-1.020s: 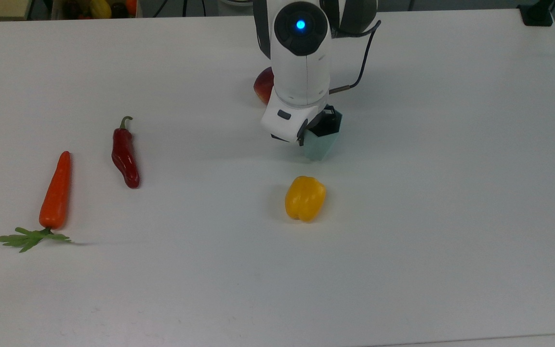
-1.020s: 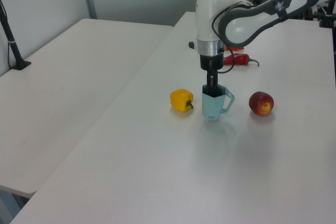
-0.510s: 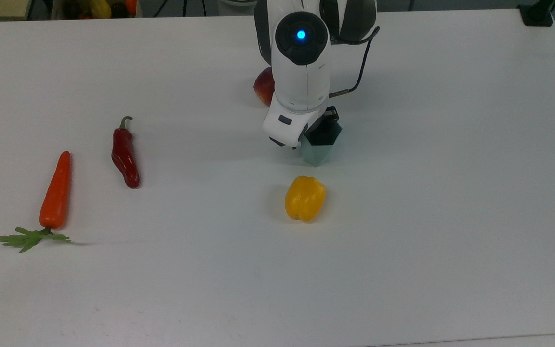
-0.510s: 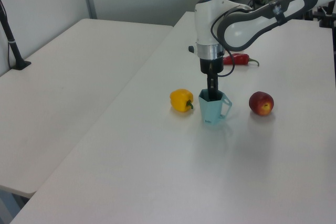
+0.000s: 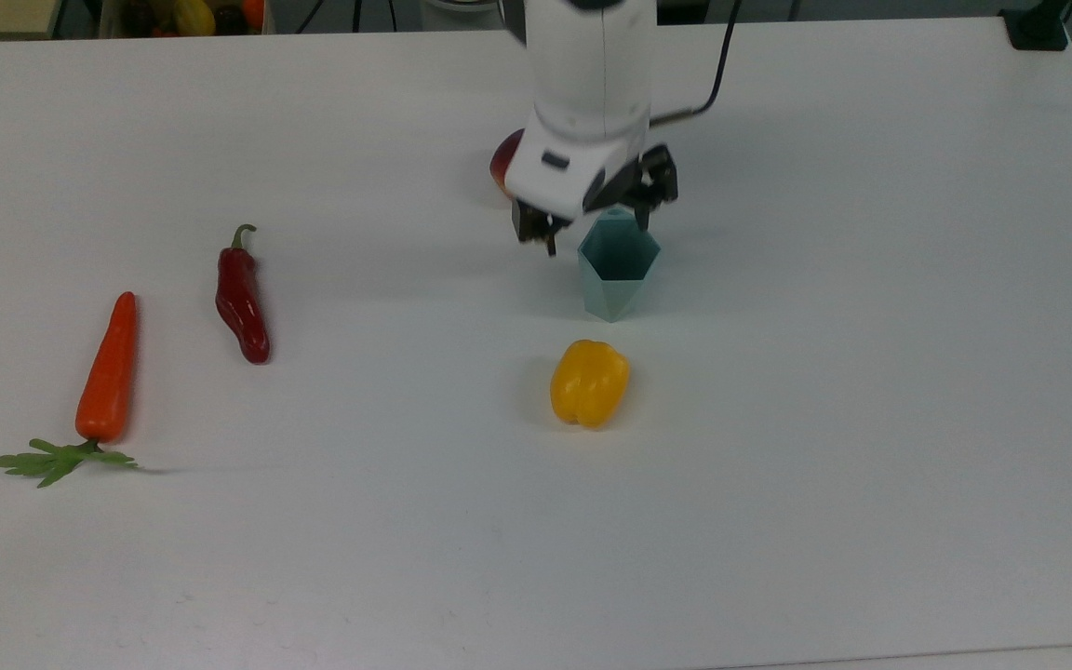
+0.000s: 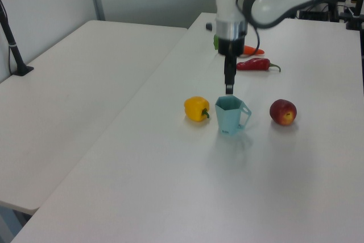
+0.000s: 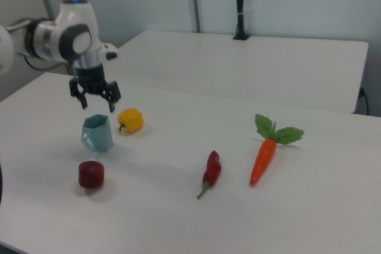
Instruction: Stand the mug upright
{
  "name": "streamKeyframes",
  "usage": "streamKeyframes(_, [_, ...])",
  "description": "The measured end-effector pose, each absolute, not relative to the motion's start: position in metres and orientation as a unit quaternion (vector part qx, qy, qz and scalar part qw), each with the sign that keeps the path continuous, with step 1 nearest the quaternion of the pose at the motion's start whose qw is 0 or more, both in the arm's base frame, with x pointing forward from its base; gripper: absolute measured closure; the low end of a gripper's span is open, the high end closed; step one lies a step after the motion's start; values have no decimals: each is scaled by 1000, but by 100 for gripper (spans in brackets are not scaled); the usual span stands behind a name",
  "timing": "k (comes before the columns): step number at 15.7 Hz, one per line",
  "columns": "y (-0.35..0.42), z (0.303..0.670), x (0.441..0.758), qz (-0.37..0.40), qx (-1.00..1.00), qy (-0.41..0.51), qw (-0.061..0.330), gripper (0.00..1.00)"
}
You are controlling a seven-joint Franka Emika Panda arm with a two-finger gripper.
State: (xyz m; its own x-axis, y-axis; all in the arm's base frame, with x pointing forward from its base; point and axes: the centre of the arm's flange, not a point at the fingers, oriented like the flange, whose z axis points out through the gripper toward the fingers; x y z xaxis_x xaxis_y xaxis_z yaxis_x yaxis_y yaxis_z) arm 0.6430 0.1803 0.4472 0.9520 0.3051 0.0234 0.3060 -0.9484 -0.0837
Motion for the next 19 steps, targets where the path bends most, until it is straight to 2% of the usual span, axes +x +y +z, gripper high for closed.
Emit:
streamKeyframes(5, [155, 582, 588, -28, -997, -51, 46, 0])
streamKeyframes(9, [107, 651, 536, -14, -999, -6, 42, 0])
streamKeyframes(13, [67, 668, 521, -22, -999, -2, 41, 0])
streamKeyframes(19, [37, 650, 545, -55, -996, -50, 39, 0])
